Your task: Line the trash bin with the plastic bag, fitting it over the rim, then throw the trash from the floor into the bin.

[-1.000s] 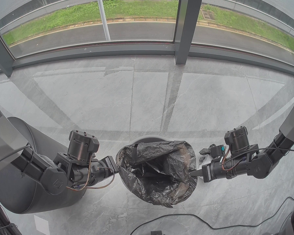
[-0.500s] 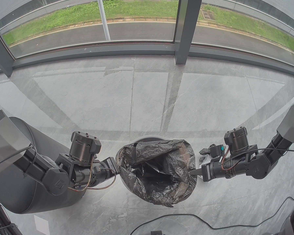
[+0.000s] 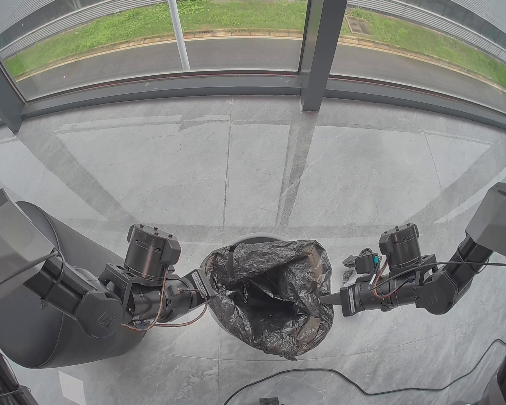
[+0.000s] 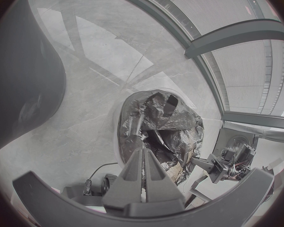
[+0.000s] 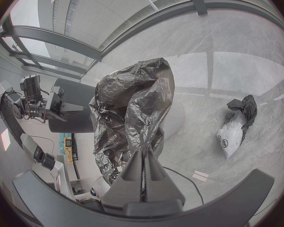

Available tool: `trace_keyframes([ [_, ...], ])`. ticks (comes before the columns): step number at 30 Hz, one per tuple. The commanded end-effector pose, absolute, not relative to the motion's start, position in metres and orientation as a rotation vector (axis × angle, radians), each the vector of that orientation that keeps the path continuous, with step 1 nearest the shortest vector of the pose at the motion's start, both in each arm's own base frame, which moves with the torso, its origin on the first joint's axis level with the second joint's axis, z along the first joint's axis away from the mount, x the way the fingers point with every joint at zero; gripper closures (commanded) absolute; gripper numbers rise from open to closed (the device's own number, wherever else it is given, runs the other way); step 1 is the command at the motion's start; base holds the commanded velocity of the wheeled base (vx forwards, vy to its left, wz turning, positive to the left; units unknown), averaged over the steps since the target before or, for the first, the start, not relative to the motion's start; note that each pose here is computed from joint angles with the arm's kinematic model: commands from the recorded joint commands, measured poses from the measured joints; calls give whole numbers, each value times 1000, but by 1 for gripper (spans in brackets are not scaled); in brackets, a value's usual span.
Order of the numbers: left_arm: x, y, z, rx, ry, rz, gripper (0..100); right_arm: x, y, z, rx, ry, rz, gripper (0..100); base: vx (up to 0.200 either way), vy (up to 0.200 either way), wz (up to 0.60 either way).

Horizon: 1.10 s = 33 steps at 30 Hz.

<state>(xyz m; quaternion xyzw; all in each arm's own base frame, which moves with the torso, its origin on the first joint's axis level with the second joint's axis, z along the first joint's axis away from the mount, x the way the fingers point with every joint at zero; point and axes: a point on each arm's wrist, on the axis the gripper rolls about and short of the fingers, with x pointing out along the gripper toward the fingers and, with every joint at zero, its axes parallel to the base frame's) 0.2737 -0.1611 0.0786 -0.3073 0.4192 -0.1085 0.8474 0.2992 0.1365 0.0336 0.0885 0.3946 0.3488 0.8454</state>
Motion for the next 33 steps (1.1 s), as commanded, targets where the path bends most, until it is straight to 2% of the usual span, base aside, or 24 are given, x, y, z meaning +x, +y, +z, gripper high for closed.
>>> trace_keyframes([
  [1, 262, -162, 81, -629, 887, -241, 100, 299, 137, 31, 187, 841, 735, 100, 0, 0, 0],
  [6, 257, -159, 78, -620, 895, -220, 100, 298, 137, 33, 187, 837, 739, 100, 0, 0, 0],
  [13, 248, -153, 97, -636, 844, -249, 100, 296, 135, 32, 182, 840, 739, 100, 0, 0, 0],
  [14, 248, -153, 98, -636, 842, -250, 0, 296, 135, 32, 182, 842, 738, 100, 0, 0, 0],
  [22, 255, -154, 82, -624, 879, -227, 0, 296, 135, 32, 182, 840, 739, 100, 0, 0, 0],
  [28, 269, -157, 64, -645, 832, -257, 0, 296, 135, 32, 182, 842, 737, 100, 0, 0, 0],
  [33, 279, -158, 42, -536, 807, -201, 0, 296, 135, 32, 182, 842, 738, 100, 0, 0, 0],
])
